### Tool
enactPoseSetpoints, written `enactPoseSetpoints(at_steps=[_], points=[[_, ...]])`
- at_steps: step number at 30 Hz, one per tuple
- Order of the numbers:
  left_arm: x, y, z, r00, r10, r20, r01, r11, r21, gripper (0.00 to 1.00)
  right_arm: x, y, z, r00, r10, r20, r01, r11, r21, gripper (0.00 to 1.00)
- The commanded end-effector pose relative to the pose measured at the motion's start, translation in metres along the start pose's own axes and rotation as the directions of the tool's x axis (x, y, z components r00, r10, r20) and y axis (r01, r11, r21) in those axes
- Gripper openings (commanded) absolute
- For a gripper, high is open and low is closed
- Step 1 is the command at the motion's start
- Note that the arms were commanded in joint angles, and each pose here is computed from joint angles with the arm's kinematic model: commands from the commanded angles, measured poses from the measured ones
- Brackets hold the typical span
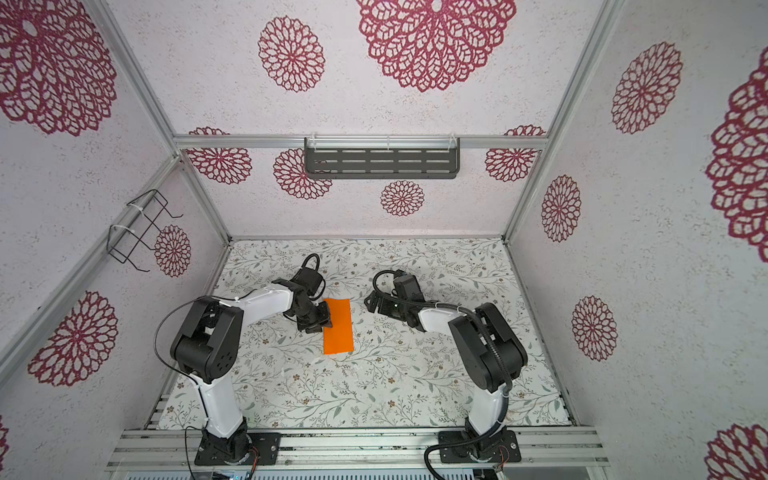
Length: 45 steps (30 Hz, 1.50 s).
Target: Fold a paper plane with a square sheet of paper (pick it up from the middle)
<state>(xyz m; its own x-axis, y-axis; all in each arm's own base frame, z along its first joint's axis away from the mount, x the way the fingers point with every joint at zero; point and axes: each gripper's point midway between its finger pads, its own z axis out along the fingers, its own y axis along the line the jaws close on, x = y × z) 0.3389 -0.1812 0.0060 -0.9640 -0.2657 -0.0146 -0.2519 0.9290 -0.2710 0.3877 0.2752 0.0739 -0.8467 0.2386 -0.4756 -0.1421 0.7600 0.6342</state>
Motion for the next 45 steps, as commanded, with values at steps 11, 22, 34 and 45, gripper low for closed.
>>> enactPoseSetpoints(at_steps=[11, 22, 34, 45], points=[[0.057, 0.064, 0.054, 0.978, -0.079, -0.194, 0.028, 0.968, -0.251, 0.38, -0.014, 0.026, -0.013, 0.998, -0.024, 0.052, 0.029, 0.995, -0.099, 0.97], [0.062, 0.066, 0.060, 0.972, -0.091, -0.217, 0.030, 0.962, -0.272, 0.38, 0.013, 0.057, 0.004, 0.997, -0.031, -0.068, 0.015, 0.976, -0.219, 0.87], [0.067, 0.070, 0.063, 0.968, -0.090, -0.234, 0.015, 0.953, -0.302, 0.38, 0.047, 0.097, 0.030, 0.968, -0.038, -0.248, -0.053, 0.934, -0.353, 0.58], [0.069, 0.071, 0.066, 0.965, -0.098, -0.243, 0.018, 0.950, -0.312, 0.38, 0.067, 0.086, 0.055, 0.935, -0.036, -0.354, -0.068, 0.958, -0.279, 0.25]])
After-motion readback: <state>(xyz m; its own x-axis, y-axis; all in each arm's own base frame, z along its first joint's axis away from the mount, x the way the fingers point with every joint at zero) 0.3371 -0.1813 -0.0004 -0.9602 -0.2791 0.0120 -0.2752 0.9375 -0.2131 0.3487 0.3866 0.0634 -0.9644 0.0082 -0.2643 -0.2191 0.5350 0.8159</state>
